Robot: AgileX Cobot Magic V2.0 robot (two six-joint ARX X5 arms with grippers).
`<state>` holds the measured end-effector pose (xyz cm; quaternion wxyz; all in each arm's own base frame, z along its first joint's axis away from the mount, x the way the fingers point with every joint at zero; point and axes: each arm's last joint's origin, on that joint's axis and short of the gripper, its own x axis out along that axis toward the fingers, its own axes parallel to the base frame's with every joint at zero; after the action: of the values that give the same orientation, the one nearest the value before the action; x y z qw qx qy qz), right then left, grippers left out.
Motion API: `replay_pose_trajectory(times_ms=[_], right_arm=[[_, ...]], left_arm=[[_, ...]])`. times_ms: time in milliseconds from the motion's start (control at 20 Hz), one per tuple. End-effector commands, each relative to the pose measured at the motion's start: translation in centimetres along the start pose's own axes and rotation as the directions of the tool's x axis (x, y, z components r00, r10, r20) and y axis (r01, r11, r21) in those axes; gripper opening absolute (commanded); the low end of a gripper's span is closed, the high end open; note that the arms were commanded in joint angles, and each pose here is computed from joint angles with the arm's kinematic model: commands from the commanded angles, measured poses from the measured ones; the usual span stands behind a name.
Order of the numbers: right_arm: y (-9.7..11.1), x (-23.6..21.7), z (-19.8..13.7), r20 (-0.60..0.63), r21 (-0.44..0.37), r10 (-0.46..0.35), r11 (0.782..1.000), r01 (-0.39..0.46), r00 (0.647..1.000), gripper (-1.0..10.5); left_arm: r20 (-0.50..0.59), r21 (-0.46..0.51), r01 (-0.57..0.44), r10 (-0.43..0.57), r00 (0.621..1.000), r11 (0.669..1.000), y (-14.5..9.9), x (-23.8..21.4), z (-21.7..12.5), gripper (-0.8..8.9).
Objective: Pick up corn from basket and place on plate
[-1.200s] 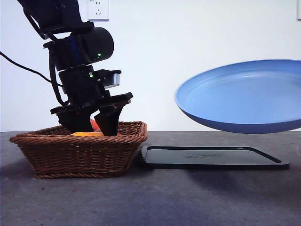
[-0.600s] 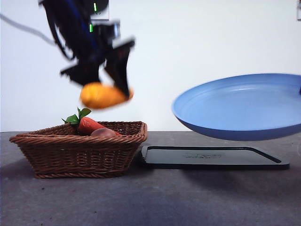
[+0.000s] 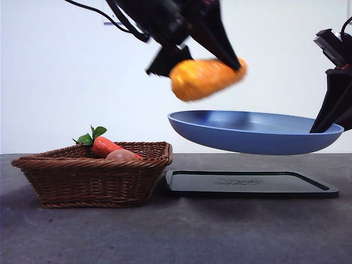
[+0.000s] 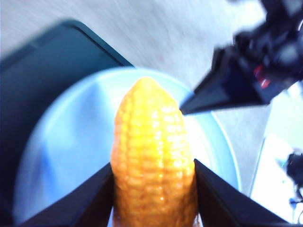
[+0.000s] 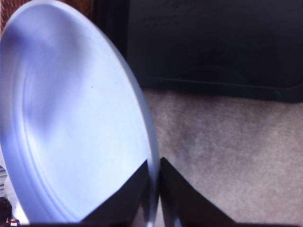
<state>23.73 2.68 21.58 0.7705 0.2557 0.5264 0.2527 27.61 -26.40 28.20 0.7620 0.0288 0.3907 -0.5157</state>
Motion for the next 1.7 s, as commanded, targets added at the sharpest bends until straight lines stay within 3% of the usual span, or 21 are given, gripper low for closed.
replay_pose_trajectory(times_ms=[50, 300, 500, 700, 1100, 1450, 1700], right_arm=[[0.4, -0.1, 0.6, 0.010, -0.008, 0.032, 0.999, -0.032, 0.999, 0.0], [0.4, -0.1, 0.6, 0.010, -0.015, 0.040, 0.999, -0.040, 0.999, 0.0], [0.4, -0.1, 0.6, 0.010, -0.021, 0.039, 0.999, -0.039, 0.999, 0.0], [0.3, -0.1, 0.6, 0.016, -0.030, 0.029, 0.999, -0.029, 0.999, 0.0], [0.0, 0.2, 1.3, 0.056, -0.043, -0.010, 0.999, 0.012, 0.998, 0.0], [-2.2, 0.6, 3.7, 0.118, 0.035, -0.030, 0.999, 0.026, 0.993, 0.0], [-4.1, 2.2, 7.3, 0.080, 0.097, -0.049, 0.994, 0.041, 0.996, 0.0]], left_arm=[[-0.044, 0.051, -0.010, 0.012, 0.999, 0.999, -0.2, 2.4, -0.4, 2.02], [-0.116, 0.049, -0.018, 0.024, 0.993, 0.999, 0.1, 4.9, -1.5, 2.13], [-0.122, 0.051, -0.014, 0.020, 0.992, 0.999, -0.1, 5.0, -1.6, 3.47], [-0.136, 0.044, -0.014, 0.020, 0.991, 0.999, -0.2, 4.7, -1.4, 3.65], [-0.046, 0.086, 0.039, -0.035, 0.998, 0.996, -2.4, 0.9, 2.2, 3.65], [-0.045, 0.076, 0.186, -0.183, 0.982, 0.980, -3.3, 0.0, 2.7, 3.64], [-0.053, 0.064, 0.192, -0.189, 0.981, 0.979, -3.4, 0.0, 2.6, 3.64]])
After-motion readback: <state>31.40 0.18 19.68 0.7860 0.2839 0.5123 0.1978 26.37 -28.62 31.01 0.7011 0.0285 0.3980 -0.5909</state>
